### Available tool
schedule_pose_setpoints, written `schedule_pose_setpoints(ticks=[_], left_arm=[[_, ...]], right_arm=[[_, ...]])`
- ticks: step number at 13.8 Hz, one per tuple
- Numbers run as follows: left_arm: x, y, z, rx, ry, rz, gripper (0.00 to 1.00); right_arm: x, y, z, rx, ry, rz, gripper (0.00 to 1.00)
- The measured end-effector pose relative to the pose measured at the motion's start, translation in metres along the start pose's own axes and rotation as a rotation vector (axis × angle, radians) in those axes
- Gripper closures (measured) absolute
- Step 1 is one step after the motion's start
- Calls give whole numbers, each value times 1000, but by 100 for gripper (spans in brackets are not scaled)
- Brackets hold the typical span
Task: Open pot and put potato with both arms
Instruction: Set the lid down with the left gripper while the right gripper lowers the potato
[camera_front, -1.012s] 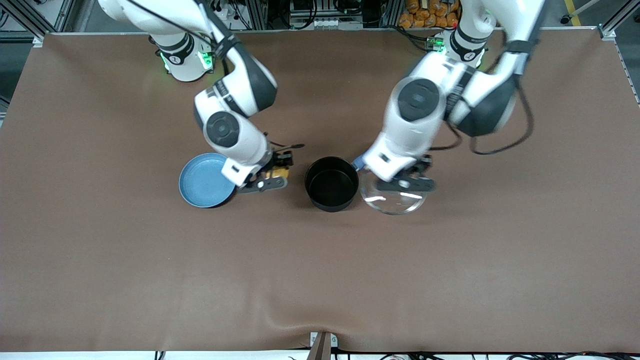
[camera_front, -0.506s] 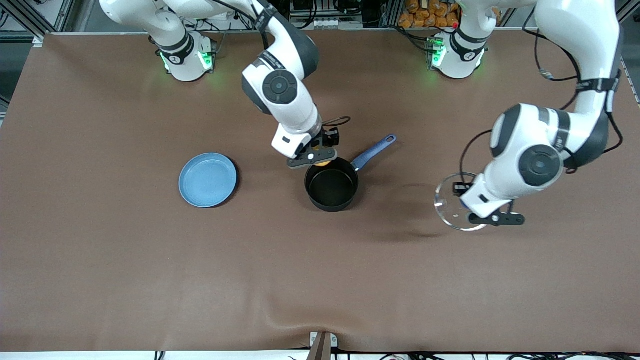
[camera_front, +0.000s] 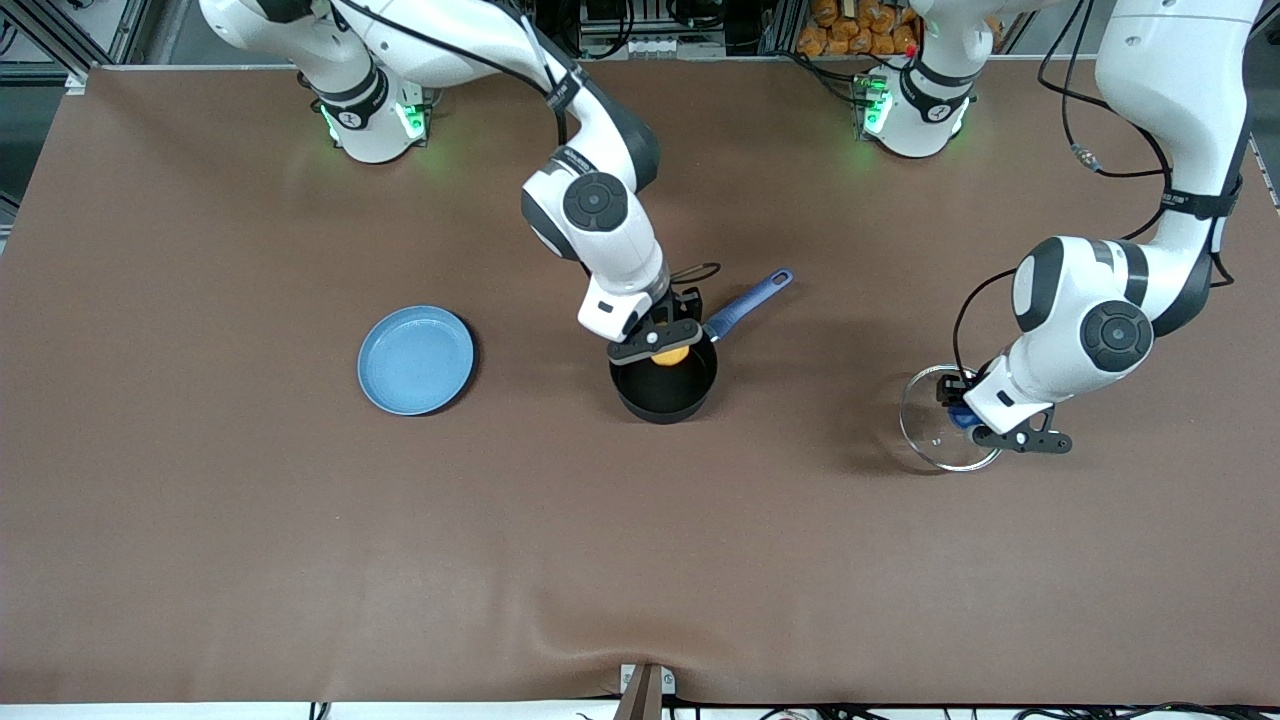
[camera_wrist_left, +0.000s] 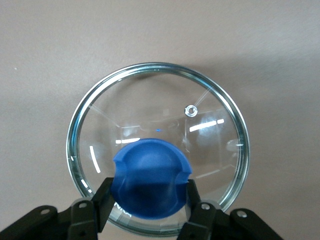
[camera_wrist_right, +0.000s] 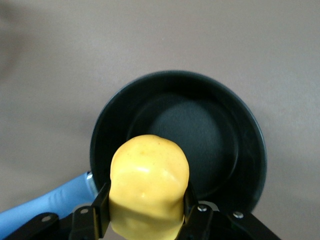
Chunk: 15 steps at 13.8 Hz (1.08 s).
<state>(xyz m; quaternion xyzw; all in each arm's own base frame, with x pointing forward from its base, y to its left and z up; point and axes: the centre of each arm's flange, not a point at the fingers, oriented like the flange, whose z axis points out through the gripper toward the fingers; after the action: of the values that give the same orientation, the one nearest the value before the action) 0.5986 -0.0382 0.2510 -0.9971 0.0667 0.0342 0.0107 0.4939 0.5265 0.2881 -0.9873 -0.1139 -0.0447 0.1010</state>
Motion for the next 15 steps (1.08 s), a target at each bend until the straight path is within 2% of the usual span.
schedule_pose_setpoints(ticks=[5,6,8,9,10,12,13,15], left_arm=[[-3,-10,25,-15,-3,27,39],[-3,-8,25,-16,-1,29,34],[2,-7,12,-12,22,33,15],[4,-4,-5,-6,37,41,4],[6,4,-31,0,39,57,0],[6,26,-100,20,30,92,0],[5,34,-141,34,26,103,0],[1,41,-218,54,28,105,0]], right_arm=[[-7,-1,47,-22,-11,-16,41],[-11,-3,58,-21,-11,-17,41],[-18,-5,76,-22,-14,-21,41],[-18,-6,80,-20,-9,-19,41],[-17,-7,80,-19,-7,-18,41],[-14,-7,77,-17,0,-16,41],[-12,-8,74,-13,6,-14,36],[-4,-11,66,-5,25,-12,16]])
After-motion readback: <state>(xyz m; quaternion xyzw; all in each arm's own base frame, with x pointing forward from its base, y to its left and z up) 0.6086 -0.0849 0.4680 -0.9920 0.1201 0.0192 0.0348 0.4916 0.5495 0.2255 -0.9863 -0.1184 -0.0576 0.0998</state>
